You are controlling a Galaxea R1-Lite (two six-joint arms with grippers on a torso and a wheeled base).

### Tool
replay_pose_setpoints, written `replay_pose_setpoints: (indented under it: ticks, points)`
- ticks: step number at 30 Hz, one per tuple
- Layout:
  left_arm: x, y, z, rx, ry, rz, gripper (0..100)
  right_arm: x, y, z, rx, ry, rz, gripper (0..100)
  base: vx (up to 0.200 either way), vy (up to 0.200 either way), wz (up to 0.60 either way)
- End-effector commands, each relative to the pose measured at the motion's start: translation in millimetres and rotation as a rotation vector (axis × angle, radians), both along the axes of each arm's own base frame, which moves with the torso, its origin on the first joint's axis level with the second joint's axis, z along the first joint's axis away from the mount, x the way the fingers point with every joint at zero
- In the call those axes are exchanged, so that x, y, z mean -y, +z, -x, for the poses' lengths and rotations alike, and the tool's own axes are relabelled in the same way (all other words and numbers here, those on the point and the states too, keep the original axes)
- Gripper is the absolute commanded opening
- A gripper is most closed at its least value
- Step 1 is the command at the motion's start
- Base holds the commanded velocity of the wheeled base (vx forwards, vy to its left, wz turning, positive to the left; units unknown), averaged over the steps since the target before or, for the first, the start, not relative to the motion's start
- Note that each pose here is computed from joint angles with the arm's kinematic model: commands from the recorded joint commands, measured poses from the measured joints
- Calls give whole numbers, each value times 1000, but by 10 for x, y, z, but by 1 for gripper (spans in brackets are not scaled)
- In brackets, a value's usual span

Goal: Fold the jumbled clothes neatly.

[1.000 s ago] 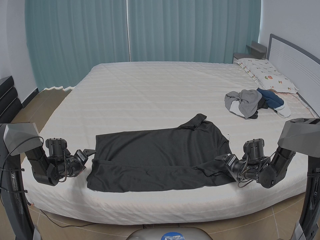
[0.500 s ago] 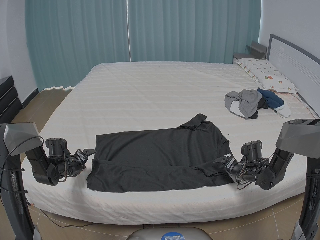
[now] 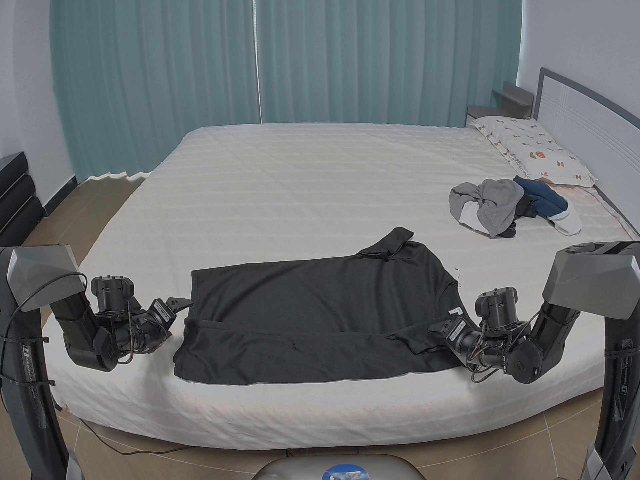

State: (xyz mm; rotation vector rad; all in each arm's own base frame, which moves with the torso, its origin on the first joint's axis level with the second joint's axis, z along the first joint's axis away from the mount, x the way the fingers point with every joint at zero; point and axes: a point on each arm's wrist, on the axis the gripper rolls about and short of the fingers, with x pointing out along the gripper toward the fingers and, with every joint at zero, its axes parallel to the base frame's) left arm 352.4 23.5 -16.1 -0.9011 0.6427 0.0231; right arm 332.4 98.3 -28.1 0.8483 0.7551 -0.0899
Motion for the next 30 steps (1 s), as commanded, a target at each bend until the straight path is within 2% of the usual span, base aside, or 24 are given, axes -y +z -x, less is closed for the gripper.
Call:
replay_pose_setpoints:
  ticks: [1,14,22,30]
  points:
    - [-3,-3,0,-1,1,1,100,-6,0,-11,3,1,-4,0,0,0,0]
    - [-3,-1,-4,1,1,0,100,35,210,56,35,-20,-36,0,0,0,0]
    - [-3,-1,-4,1,1,0,100,1,384,273,41,10,-37,0,0,0,0]
    - [-3,-1,-4,1,1,0,100,-36,365,417,14,46,-8,0,0,0,0]
